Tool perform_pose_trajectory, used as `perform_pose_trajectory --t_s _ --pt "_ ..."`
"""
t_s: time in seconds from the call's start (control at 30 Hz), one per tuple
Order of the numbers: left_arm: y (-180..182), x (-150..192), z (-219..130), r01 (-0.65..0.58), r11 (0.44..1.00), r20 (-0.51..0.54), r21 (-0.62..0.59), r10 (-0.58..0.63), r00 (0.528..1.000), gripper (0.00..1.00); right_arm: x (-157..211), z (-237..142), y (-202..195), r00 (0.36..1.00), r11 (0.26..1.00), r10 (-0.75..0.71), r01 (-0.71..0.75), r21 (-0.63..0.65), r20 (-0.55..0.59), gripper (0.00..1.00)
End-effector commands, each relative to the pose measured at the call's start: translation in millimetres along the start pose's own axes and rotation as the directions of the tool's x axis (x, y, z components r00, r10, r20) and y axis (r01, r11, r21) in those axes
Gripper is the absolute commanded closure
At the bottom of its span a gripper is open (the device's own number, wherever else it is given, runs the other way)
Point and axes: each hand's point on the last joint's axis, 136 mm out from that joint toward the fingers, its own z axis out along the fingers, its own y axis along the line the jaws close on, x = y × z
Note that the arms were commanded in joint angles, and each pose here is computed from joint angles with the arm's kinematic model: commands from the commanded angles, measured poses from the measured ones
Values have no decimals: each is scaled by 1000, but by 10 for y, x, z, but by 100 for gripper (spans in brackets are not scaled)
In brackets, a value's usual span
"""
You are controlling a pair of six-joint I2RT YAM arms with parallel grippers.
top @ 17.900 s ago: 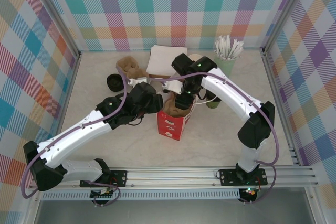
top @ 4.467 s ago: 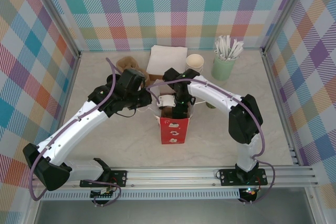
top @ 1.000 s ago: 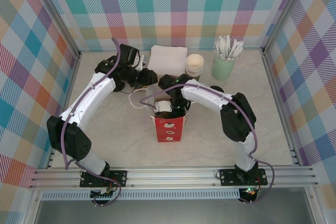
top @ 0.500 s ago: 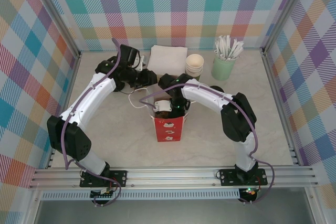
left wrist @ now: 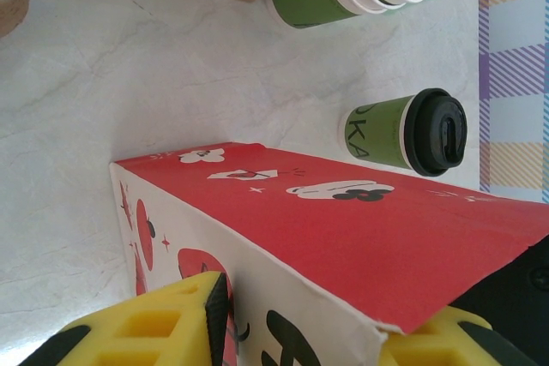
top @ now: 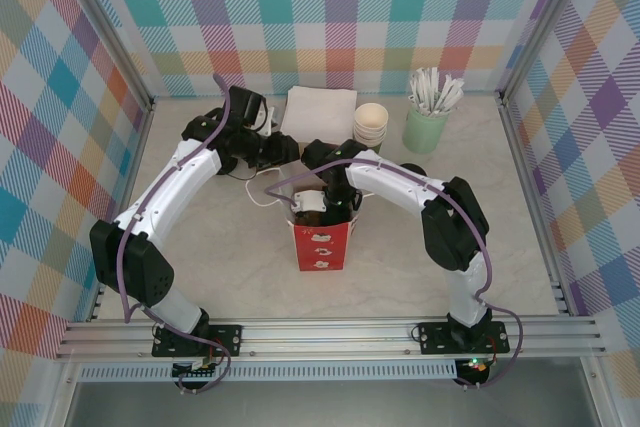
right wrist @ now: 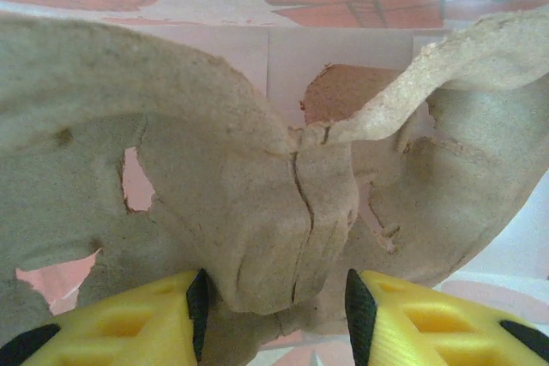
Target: Pack the takeout coffee
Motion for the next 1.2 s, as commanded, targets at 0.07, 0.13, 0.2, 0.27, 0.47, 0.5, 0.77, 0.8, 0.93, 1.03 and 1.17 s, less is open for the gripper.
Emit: perform_pose_trajectory --t_s 0.07,0.13,0.2,0.27,0.47,0.5,0.77,0.8,0.93,1.03,1.17 --pt "-31 -2 -43 -4 1000 18 12 4 1000 65 -156 -209 14 997 999 -28 27 21 77 54" --pt "-31 0 -40 -4 1000 18 11 4 1000 65 -158 -219 19 996 999 -27 26 21 79 57" --pt "-23 -1 -40 -3 1000 19 6 3 1000 66 -152 -237 27 997 1000 -24 22 21 80 61" --pt "-12 -1 -41 -3 1000 21 0 3 1000 66 -150 -254 38 996 1000 -19 17 20 83 64" --pt "-13 8 -33 -5 1000 20 0 5 1000 66 -154 -362 59 994 999 -15 11 32 108 73" --pt "-15 12 -34 -5 1000 20 0 5 1000 67 -154 -376 58 994 999 -14 11 34 110 74" --pt "-6 19 -35 -5 1000 21 -4 5 1000 67 -140 -412 58 994 999 -13 8 40 106 75" --pt "-5 19 -36 -7 1000 22 -5 7 1000 67 -140 -422 58 994 999 -12 8 43 107 75" --pt "16 21 -31 -3 1000 22 -15 4 1000 67 -140 -478 66 993 999 -12 6 54 115 75" --pt "17 22 -33 -7 1000 24 -18 8 1000 67 -152 -543 77 992 998 -15 7 66 128 76" --pt "13 27 -31 -9 1000 24 -17 10 1000 68 -167 -625 86 989 997 -22 11 81 143 77"
